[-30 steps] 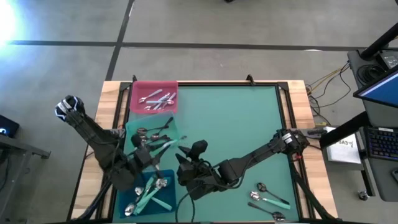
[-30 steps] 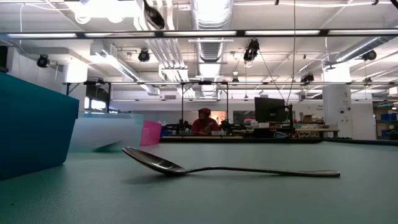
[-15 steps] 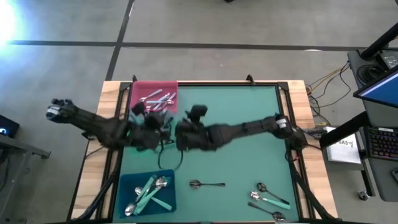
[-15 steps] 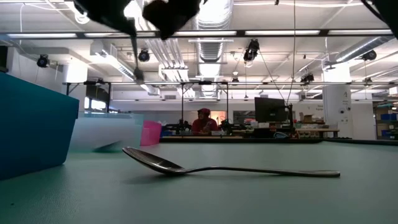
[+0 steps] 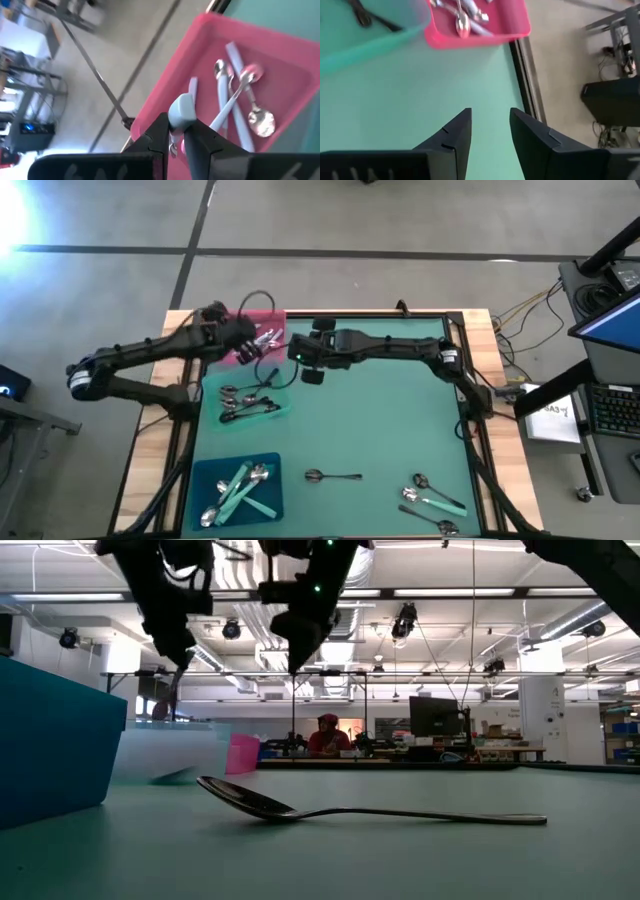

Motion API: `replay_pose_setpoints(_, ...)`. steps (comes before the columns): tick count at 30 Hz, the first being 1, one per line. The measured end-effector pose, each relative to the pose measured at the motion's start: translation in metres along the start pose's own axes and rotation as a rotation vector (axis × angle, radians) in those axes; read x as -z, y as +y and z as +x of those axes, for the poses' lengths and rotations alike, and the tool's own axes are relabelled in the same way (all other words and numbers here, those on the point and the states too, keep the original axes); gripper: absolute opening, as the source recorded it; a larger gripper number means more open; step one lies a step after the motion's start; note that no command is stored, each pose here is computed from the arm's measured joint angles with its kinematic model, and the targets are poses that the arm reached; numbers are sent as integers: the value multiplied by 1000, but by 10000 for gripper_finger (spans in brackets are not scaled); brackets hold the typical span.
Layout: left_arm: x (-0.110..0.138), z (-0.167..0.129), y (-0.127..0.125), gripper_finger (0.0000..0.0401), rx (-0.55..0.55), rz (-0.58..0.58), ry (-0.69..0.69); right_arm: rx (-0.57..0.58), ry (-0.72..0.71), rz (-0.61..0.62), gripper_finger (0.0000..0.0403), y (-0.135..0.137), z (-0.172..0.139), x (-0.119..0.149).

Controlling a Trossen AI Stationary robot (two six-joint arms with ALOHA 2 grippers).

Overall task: Sort silverware by color (type)
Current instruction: Put the blue spoon into the pink bin

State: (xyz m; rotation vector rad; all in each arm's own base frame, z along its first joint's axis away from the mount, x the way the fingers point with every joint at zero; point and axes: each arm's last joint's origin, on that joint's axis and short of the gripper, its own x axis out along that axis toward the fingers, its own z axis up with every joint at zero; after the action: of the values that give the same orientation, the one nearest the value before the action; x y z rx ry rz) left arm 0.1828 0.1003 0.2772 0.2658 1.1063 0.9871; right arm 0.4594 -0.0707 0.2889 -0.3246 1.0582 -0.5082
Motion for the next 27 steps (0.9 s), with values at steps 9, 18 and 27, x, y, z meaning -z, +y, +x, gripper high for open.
replay_pose_setpoints(9, 3, 52, 28, 23, 70, -63, 126, -43, 119, -36, 114, -13, 8, 14)
replay_pose_setpoints(18, 4, 90, 18, 35, 109, -41, 252, -81, 297, -134, 106, -12, 3, 33)
replay_pose_setpoints(27, -6, 88, 13, 40, 398, -87, 79, -285, 340, -93, 102, -18, -19, 43)
